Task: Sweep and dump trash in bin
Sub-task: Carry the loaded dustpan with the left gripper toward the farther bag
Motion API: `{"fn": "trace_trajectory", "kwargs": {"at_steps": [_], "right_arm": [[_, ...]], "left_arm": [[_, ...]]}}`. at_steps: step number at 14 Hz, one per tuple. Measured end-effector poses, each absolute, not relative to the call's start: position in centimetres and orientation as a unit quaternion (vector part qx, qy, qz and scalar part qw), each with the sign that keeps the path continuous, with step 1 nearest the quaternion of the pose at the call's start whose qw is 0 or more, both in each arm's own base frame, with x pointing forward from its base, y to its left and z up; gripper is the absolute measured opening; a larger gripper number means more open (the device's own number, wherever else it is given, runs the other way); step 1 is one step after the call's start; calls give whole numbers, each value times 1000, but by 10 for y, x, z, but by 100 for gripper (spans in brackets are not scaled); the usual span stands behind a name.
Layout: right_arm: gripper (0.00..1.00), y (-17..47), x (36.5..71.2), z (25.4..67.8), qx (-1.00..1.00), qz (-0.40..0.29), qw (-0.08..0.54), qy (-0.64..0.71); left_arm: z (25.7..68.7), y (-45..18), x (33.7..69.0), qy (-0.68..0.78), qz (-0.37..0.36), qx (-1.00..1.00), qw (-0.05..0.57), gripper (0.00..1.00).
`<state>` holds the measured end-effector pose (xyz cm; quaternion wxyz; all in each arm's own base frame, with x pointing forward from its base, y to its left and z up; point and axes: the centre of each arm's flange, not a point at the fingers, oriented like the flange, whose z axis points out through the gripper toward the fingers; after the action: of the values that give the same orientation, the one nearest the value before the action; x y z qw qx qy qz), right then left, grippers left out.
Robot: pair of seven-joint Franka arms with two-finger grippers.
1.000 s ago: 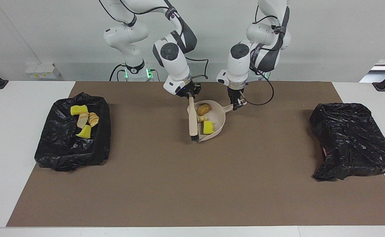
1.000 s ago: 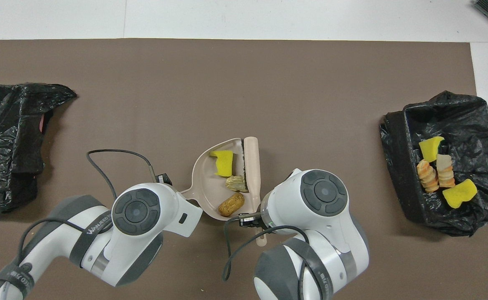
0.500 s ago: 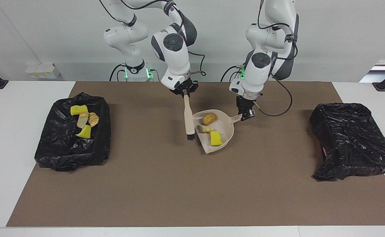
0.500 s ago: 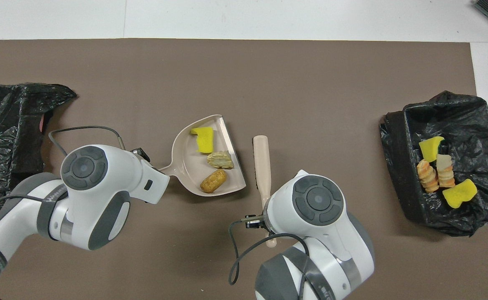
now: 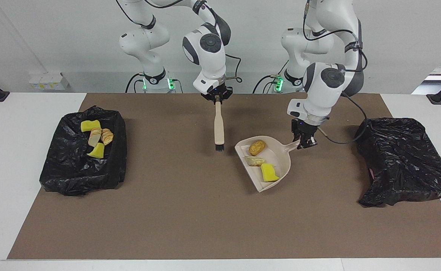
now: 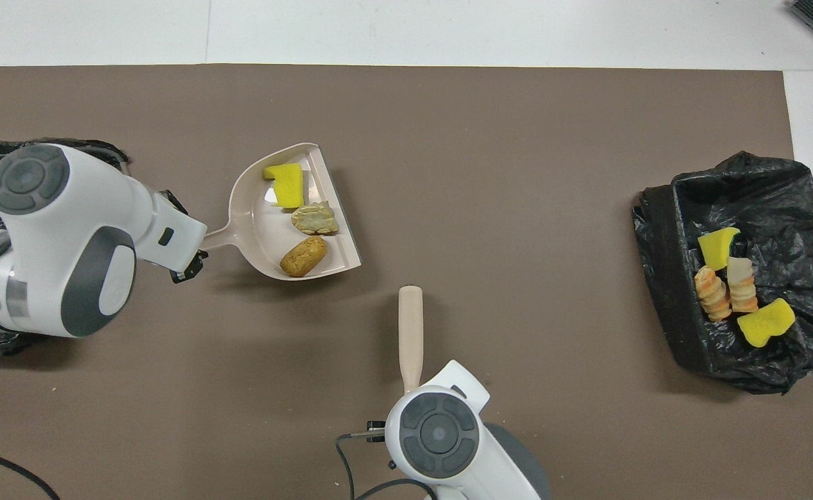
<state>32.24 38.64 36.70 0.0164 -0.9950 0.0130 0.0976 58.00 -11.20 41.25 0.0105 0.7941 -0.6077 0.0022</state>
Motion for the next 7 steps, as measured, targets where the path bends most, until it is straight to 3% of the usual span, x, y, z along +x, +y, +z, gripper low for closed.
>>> {"fn": "trace_trajectory", "kwargs": {"at_steps": [4, 7], "right_arm": [[26, 407, 309, 336, -995, 100, 12, 14], [26, 407, 312, 335, -994, 104, 20, 4]], "left_arm": [[429, -54, 612, -631, 4, 776, 10, 31], [446, -8, 628, -650, 7, 760, 7, 31]]}}
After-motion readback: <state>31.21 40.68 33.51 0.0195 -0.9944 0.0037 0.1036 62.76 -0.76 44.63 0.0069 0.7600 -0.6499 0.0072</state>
